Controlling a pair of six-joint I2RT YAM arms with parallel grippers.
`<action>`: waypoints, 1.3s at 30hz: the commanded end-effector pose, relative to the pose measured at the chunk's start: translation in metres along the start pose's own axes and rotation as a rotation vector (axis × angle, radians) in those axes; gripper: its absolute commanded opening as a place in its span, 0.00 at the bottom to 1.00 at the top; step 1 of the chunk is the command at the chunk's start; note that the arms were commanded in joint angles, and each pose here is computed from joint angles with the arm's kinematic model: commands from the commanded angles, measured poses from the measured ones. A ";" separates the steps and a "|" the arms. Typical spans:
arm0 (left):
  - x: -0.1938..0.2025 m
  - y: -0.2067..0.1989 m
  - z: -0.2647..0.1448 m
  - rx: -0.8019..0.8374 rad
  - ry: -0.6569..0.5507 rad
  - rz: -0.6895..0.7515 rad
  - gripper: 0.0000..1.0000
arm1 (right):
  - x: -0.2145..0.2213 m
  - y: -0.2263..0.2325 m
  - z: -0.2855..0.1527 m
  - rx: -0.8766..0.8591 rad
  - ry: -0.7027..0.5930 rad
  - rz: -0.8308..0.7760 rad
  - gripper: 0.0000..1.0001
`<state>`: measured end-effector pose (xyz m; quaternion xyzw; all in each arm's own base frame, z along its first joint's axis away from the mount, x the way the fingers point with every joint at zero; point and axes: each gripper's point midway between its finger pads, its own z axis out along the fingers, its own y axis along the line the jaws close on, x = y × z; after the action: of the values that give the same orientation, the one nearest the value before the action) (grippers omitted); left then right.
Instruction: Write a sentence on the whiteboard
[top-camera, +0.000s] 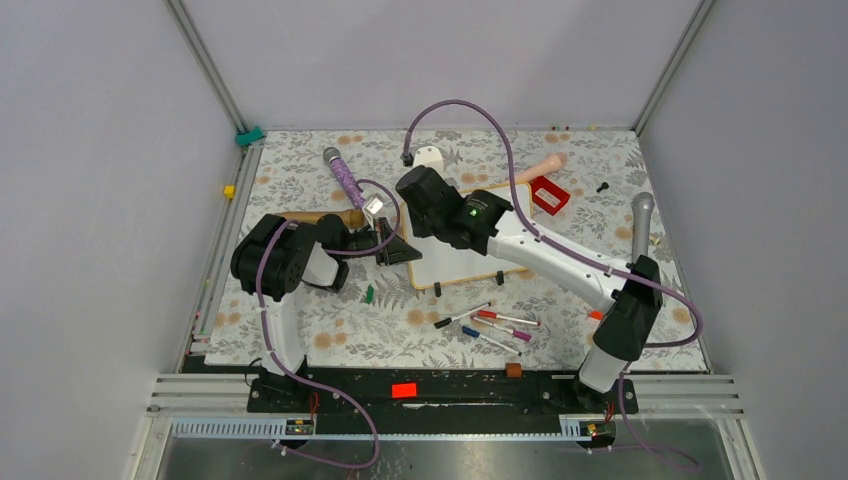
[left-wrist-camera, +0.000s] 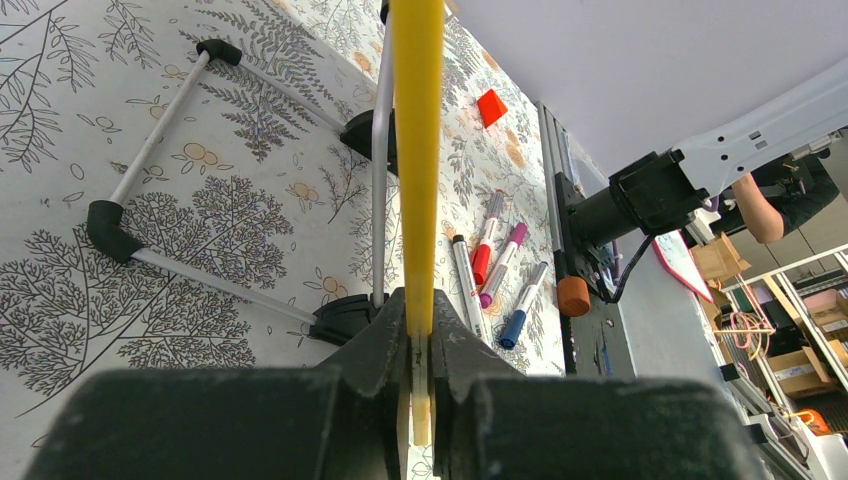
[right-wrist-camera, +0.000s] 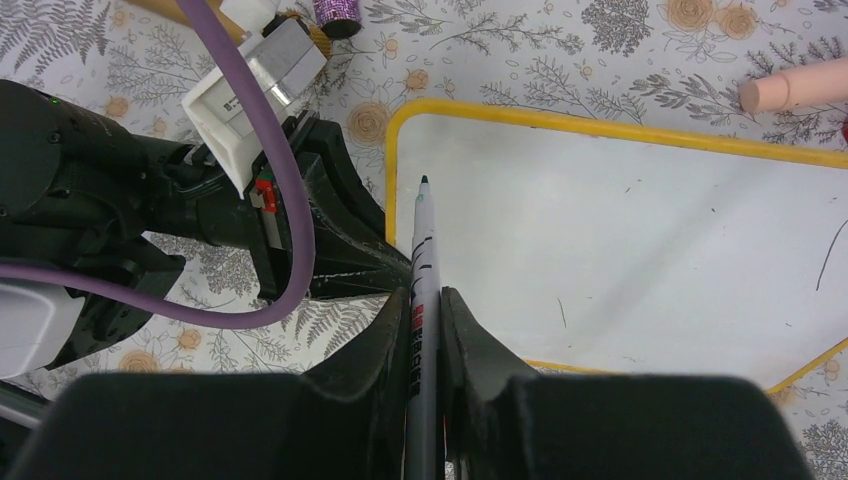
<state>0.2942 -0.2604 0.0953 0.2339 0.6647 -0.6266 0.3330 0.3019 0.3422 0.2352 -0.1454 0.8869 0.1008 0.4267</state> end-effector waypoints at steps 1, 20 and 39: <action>-0.007 -0.019 0.002 0.057 0.000 0.087 0.00 | -0.016 0.007 0.002 -0.024 -0.031 0.030 0.00; -0.008 -0.021 0.002 0.063 0.001 0.101 0.00 | -0.018 0.008 0.016 -0.015 -0.022 0.010 0.00; -0.007 -0.021 0.002 0.062 0.002 0.101 0.00 | -0.015 0.002 0.024 0.021 -0.015 0.011 0.00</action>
<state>0.2930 -0.2607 0.0950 0.2340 0.6648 -0.6264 0.3330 0.3147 0.3518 0.2156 -0.1494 0.8950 0.0914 0.4102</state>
